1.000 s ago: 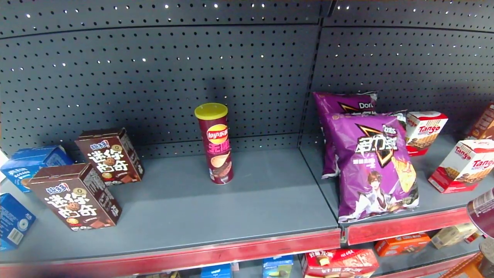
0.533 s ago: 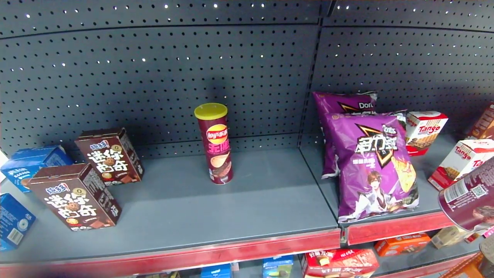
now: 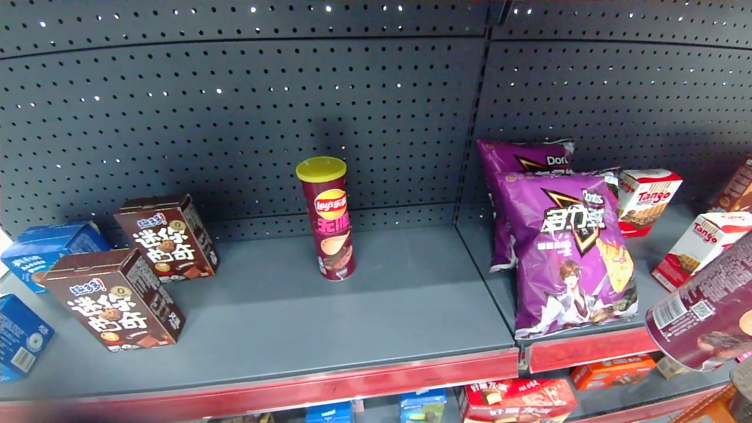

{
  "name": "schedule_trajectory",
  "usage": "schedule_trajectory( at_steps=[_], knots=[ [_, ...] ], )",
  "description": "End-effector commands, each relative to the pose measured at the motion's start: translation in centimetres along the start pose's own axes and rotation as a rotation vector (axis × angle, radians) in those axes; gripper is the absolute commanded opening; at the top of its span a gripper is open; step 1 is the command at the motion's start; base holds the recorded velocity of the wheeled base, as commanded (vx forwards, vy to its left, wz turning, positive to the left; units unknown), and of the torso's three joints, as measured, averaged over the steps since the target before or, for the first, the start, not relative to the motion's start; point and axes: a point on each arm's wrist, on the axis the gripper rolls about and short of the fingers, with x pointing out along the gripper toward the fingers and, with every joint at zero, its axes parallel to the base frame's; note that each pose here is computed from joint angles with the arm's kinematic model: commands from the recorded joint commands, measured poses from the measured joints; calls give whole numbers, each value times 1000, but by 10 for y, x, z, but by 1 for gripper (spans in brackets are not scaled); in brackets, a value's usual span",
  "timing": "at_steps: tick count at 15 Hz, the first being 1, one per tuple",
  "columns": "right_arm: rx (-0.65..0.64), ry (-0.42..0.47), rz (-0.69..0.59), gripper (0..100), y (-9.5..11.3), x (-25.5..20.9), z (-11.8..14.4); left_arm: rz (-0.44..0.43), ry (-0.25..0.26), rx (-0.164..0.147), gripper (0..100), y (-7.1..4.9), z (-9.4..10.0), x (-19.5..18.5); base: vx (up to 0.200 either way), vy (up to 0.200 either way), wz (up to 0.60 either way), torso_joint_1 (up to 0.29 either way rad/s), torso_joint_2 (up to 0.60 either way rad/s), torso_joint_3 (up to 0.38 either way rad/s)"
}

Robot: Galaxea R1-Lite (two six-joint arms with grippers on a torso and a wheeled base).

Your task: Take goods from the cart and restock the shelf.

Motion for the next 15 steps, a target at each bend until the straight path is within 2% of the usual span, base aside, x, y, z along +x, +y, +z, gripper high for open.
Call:
schedule_trajectory(
  at_steps=[1, 3, 6, 7, 8, 9, 10, 11, 13, 15],
  knots=[
    [3, 18, -18, 0, 0, -1, 2, -29, -2, 28, 100, -1, 0, 0, 0, 0, 0, 0, 0, 0],
    [9, 81, -27, 0, 1, -5, -6, -31, -2, 28, 100, -1, 0, 0, 0, 0, 0, 0, 0, 0],
    [-12, 113, -80, 0, 1, -9, -11, -34, 9, 25, 100, -1, 0, -1, 0, 0, 0, 0, 0, 0],
    [-14, 126, -103, 0, 1, -11, -13, -55, 7, 54, 100, -1, 5, -2, 0, 0, 0, 0, 0, 0],
    [-11, 136, -107, 0, 1, -15, -16, -139, -7, 69, 100, -2, 32, -2, 0, 0, 0, 0, 0, 0],
    [-10, 148, -109, 0, 2, -18, -20, -241, 33, 65, 100, -4, 55, 6, 0, 0, 0, 0, 0, 0],
    [-10, 157, -117, 0, 3, -21, -22, -325, 47, 61, 100, -6, 70, 12, 0, 0, 0, 0, 0, 0],
    [-12, 163, -132, 0, 3, -22, -24, -382, 85, 50, 100, -7, 79, 20, 0, 0, 0, 0, 0, 0],
    [-19, 157, -176, 0, 3, -27, -26, -446, 132, 53, 100, -8, 101, 47, 0, 0, 0, 0, 0, 0],
    [-21, 152, -201, 0, 3, -32, -28, -483, 127, 51, 100, -10, 125, 89, 0, 0, 0, 0, 0, 0]
  ],
)
